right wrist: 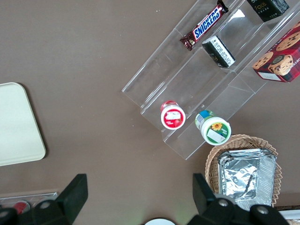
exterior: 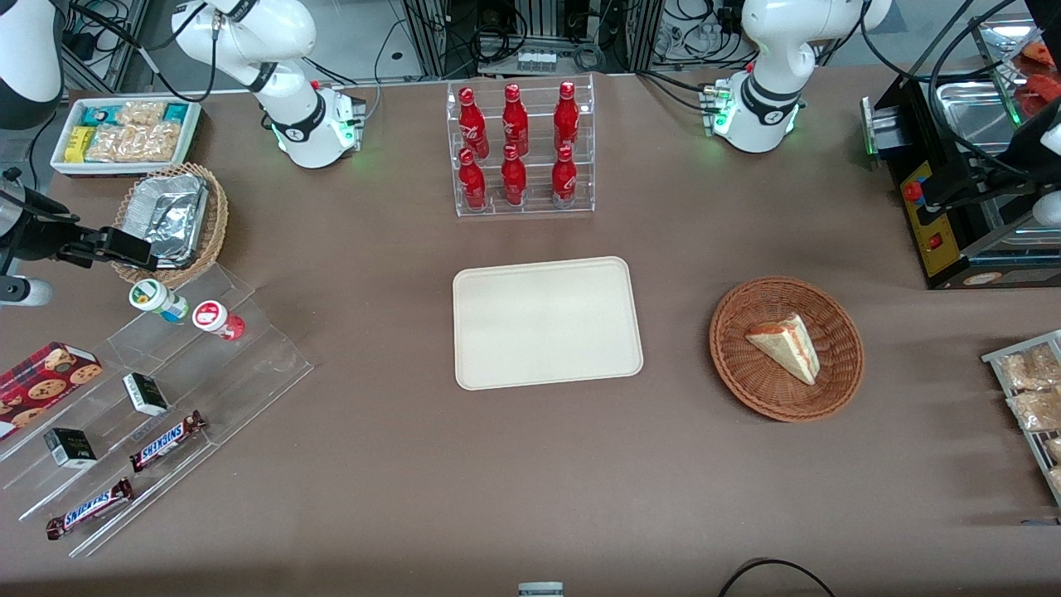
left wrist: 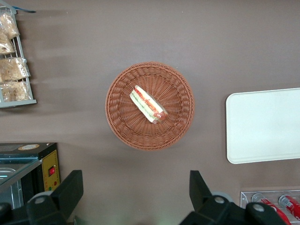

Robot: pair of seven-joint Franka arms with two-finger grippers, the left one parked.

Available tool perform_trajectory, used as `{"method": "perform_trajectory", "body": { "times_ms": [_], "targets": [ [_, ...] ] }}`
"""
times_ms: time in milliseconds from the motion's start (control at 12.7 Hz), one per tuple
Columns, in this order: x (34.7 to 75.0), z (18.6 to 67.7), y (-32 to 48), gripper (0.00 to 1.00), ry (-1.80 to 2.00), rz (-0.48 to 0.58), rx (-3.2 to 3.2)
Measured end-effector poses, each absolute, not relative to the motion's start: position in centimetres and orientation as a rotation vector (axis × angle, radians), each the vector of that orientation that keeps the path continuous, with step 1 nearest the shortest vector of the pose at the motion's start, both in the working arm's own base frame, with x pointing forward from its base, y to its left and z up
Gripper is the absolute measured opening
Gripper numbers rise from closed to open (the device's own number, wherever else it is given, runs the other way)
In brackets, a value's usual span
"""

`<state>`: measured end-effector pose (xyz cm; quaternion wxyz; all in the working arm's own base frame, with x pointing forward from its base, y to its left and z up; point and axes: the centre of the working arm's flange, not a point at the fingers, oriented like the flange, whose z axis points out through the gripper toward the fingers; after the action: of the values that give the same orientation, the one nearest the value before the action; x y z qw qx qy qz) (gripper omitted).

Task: Place green gum on tray
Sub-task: 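Lower the open right gripper over the green-labelled gum tub on the rack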

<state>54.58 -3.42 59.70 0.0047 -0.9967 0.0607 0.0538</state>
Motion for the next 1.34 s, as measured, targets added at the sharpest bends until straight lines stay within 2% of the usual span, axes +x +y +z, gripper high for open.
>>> {"method": "perform_trajectory", "body": {
  "times_ms": [315, 630, 709, 866, 1102, 1339],
  "targets": [
    [54.6, 59.4, -3.8, 1.00, 0.145, 0.184, -3.121],
    [54.4, 55.7, -7.3, 1.00, -0.110, 0.253, -3.094],
    [54.4, 54.4, -8.1, 1.00, -0.258, 0.233, -3.085],
    [53.9, 51.1, -10.2, 1.00, -0.525, 0.114, -3.073],
    [50.3, 46.5, -13.5, 1.00, -0.826, -0.066, -3.034],
    [47.9, 43.9, -15.1, 1.00, -0.937, -0.124, -3.009]
  ]
}}
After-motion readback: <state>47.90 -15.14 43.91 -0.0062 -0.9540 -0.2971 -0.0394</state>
